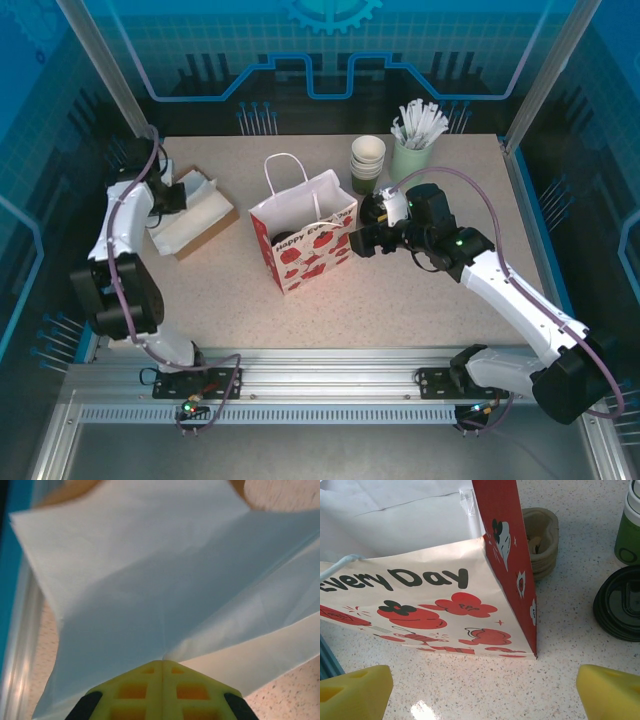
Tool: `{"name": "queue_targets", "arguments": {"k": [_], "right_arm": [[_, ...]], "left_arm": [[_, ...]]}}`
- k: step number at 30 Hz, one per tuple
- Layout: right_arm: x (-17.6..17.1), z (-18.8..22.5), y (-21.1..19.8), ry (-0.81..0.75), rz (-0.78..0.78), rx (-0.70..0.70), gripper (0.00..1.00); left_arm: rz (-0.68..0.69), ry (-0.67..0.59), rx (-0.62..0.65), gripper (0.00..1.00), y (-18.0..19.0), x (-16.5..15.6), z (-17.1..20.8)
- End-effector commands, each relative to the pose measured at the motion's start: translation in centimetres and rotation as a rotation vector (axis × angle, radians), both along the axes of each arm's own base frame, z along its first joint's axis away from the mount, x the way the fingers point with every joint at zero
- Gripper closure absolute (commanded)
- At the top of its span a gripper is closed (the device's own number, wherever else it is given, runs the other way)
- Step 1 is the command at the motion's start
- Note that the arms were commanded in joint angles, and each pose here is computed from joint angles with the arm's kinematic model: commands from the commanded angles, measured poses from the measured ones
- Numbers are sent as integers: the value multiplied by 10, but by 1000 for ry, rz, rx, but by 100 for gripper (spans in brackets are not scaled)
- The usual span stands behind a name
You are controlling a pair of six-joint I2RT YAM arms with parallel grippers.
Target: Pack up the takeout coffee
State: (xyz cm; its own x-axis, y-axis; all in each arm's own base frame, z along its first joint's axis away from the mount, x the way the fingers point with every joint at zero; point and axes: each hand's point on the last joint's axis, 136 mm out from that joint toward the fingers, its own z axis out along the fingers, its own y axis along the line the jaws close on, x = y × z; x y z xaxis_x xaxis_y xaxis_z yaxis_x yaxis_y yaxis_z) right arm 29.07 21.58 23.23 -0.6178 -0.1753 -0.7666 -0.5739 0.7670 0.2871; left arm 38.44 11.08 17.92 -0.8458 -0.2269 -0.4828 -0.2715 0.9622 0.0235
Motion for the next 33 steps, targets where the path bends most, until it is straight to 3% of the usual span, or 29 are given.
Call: {"name": "queue_targets", "arguments": {"k": [1, 7, 16, 24, 26, 33], "right_arm": [[0, 13, 4, -30, 8, 5, 4], [0, 12, 6, -26, 14, 6, 4], [0, 10, 7, -23, 19, 1, 4], [-1, 10, 7, -23, 21, -1, 4], [-2, 11, 6, -26, 19, -3, 4], [-1, 11, 7, -26, 20, -2, 4]], "left_arm": [[45, -101, 38, 100, 6, -1, 31], [20, -81, 17, 100, 0, -4, 24], [-130, 85, -48, 100, -46, -12, -22], [-104, 60, -62, 100, -53, -19, -4], [-108, 79, -67, 89, -56, -28, -8], [-68, 127, -52, 67, -56, -59, -7]]}}
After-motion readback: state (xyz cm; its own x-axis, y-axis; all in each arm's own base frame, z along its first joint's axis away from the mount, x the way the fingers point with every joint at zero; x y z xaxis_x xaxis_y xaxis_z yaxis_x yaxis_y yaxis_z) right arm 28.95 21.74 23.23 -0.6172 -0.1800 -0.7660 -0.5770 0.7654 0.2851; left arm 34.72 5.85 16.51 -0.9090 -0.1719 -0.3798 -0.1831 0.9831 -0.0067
